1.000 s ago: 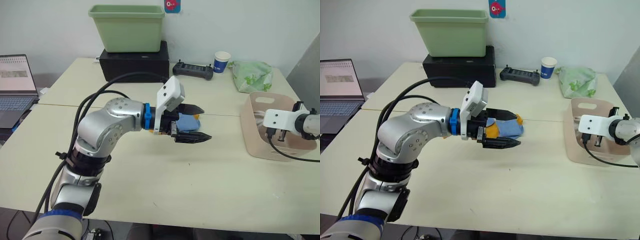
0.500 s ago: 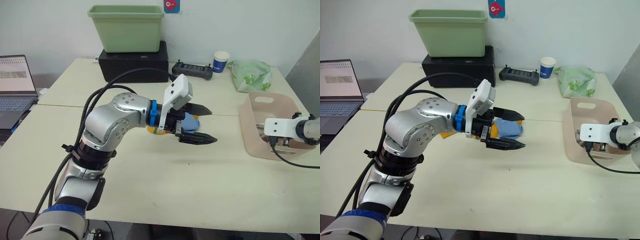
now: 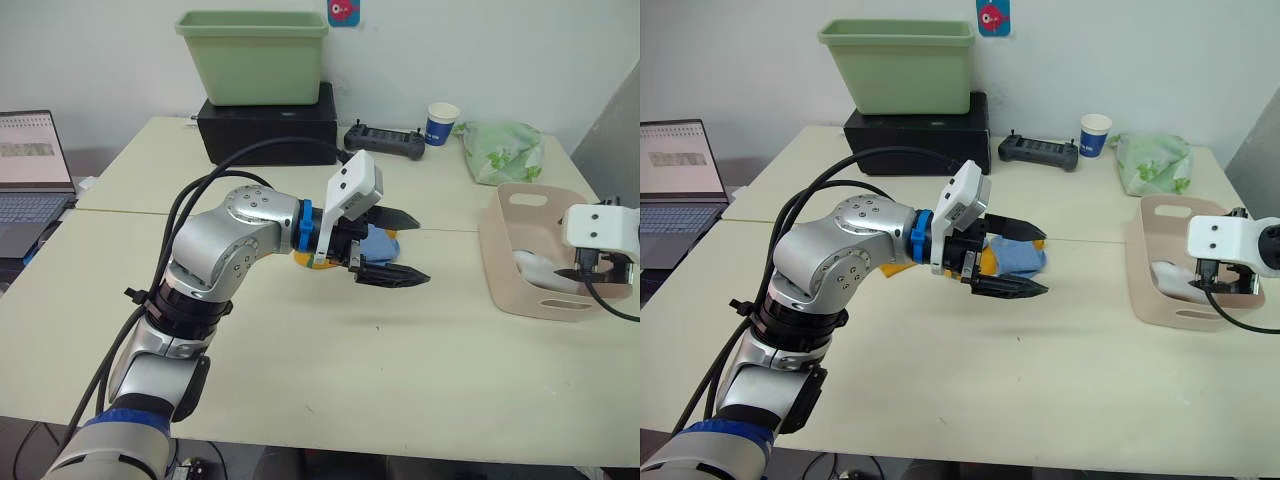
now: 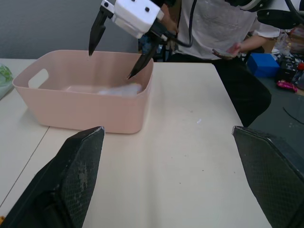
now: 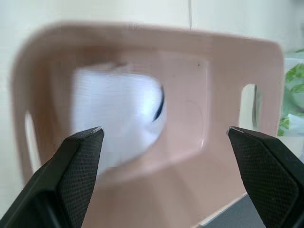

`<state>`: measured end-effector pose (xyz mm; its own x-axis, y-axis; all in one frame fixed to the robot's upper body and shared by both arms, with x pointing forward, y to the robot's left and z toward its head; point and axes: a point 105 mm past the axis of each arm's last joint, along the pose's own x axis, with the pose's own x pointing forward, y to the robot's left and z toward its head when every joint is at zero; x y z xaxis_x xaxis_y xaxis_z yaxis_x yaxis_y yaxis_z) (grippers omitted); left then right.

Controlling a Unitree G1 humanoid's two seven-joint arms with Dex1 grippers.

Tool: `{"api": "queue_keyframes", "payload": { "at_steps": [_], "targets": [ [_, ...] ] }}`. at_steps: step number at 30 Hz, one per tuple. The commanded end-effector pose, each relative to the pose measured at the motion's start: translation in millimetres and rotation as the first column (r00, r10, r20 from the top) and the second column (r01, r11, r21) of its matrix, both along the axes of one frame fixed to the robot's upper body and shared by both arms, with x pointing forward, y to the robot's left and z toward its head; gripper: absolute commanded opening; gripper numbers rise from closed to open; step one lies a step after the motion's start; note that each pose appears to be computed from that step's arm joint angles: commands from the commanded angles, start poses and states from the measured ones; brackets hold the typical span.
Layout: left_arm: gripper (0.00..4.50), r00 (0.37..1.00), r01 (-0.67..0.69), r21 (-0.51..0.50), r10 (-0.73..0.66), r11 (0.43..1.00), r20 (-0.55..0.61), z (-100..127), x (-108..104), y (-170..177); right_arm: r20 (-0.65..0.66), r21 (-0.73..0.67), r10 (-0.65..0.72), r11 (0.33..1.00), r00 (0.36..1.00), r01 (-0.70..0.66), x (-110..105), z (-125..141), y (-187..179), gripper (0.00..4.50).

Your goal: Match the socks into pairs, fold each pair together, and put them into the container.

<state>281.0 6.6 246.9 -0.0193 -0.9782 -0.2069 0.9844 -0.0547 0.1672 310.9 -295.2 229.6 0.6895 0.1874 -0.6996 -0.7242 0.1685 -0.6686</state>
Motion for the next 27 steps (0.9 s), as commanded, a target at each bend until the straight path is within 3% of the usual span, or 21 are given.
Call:
{"api": "queue_keyframes", "payload": {
  "at_steps": [1, 6, 11, 14, 18, 22, 27],
  "targets": [
    [4.5, 0.999, 0.022, -0.004, -0.022, 1.0, 0.029, 3, -3, -1, 0.102, 0.027, -0.014, 1.0, 0.995, 0.011, -2, 29, 1, 4.47],
    [4.5, 0.999, 0.023, 0.001, -0.023, 1.0, 0.032, 2, -4, 0, 0.121, 0.028, -0.021, 0.999, 0.992, 0.018, 3, 22, 2, 4.47],
    [4.5, 0.997, -0.079, 0.001, 0.079, 0.997, 0.026, -1, 4, 26, 0.285, 0.168, -0.039, 0.986, 0.958, -0.01, 11, 52, 17, 4.47],
    [4.5, 0.958, -0.283, -0.014, 0.283, 0.959, 0.051, -7, 19, 68, 0.375, 0.363, -0.008, 0.921, 0.927, -0.139, 10, 66, 50, 4.47],
    [4.5, 0.901, -0.423, -0.034, 0.424, 0.906, 0.088, -13, 22, 104, 0.384, 0.507, 0.047, 0.824, 0.922, -0.252, 3, 58, 89, 4.47],
    [4.5, 0.75, -0.652, -0.069, 0.656, 0.755, 0.086, -40, 28, 158, 0.363, 0.68, 0.078, 0.66, 0.929, -0.321, -2, 27, 144, 4.47],
    [4.5, 0.607, -0.793, -0.018, 0.793, 0.609, 0.05, -89, 11, 207, 0.25, 0.747, 0.08, 0.618, 0.965, -0.245, -14, -36, 163, 4.47]
  ]
}}
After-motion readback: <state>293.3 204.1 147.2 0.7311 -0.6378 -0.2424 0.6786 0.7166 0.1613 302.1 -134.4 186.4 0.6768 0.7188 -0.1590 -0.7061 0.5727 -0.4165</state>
